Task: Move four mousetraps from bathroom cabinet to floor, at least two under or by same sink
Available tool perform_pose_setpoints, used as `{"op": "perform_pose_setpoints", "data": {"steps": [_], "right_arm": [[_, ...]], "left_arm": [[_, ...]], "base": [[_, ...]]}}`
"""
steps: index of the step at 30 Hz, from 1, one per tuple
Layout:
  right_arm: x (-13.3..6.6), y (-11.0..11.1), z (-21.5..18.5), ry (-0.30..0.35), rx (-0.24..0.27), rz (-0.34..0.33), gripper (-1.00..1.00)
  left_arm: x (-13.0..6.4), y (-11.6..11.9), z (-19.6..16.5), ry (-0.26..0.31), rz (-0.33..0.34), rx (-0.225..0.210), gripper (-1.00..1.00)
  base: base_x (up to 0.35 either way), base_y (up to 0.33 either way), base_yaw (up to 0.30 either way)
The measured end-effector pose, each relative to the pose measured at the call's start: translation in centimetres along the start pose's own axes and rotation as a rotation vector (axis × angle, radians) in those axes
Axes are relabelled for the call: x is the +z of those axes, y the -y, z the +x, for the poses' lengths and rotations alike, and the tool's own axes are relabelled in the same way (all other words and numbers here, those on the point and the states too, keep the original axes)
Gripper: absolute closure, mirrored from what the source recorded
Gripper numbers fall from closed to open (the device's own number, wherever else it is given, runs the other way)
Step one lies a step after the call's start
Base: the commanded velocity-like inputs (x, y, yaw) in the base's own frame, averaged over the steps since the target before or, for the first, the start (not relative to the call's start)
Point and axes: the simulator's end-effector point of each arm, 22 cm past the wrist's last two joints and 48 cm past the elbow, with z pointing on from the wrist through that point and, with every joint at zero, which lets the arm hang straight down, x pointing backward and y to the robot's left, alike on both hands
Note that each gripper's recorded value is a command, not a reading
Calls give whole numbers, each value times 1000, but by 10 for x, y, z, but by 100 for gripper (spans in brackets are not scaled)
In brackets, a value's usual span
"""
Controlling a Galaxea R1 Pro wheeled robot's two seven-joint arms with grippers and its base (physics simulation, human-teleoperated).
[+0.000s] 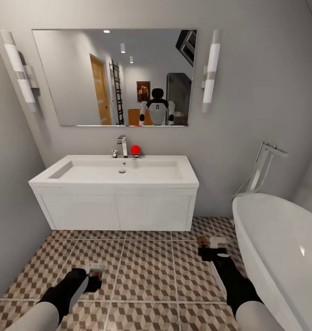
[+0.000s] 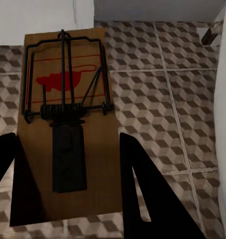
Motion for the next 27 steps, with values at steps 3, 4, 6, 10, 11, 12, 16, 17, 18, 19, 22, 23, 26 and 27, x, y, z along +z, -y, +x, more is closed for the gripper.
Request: {"op": "perform_pose_setpoints", "data": {"steps": [3, 4, 6, 10, 11, 12, 16, 17, 18, 19, 22, 23, 26, 27], "right_arm": [[3, -17, 25, -51, -41, -22, 100], [3, -20, 32, -67, -48, -26, 100], [3, -27, 41, -86, -54, -34, 100], [3, -31, 47, -102, -58, -38, 100], [3, -31, 48, -104, -58, -39, 100], [3, -31, 48, -105, -58, -38, 100], [3, -31, 48, -104, -56, -39, 100], [3, -31, 46, -100, -55, -39, 100], [3, -31, 44, -96, -54, -39, 100], [3, -31, 43, -92, -54, -39, 100], [2, -30, 39, -82, -53, -39, 100], [2, -30, 37, -79, -52, -38, 100], [2, -29, 35, -75, -51, -37, 100], [2, -29, 35, -74, -51, -37, 100]], "left_arm": [[0, -2, -5, 19, -2, -3, 100], [-2, -2, -10, 31, -3, -4, 100], [-8, -1, -26, 67, -1, -6, 100], [-16, 0, -44, 102, 7, -13, 100], [-18, 1, -46, 103, 9, -17, 100], [-18, 1, -47, 103, 10, -19, 100], [-21, 7, -52, 112, 25, -28, 100], [-23, 14, -56, 120, 35, -29, 100], [-26, 22, -61, 130, 47, -29, 100], [-30, 30, -67, 145, 59, -29, 100], [-41, 40, -86, 192, 74, -30, 100], [-45, 41, -92, 207, 77, -30, 100], [-50, 43, -101, 226, 81, -31, 100], [-51, 44, -102, 225, 82, -30, 100]], "base": [[0, 0, 0], [0, 0, 0], [0, 0, 0], [0, 0, 0], [0, 0, 0], [0, 0, 0], [0, 0, 0], [0, 0, 0], [0, 0, 0], [0, 0, 0], [0, 0, 0], [0, 0, 0], [0, 0, 0], [0, 0, 0]]}}
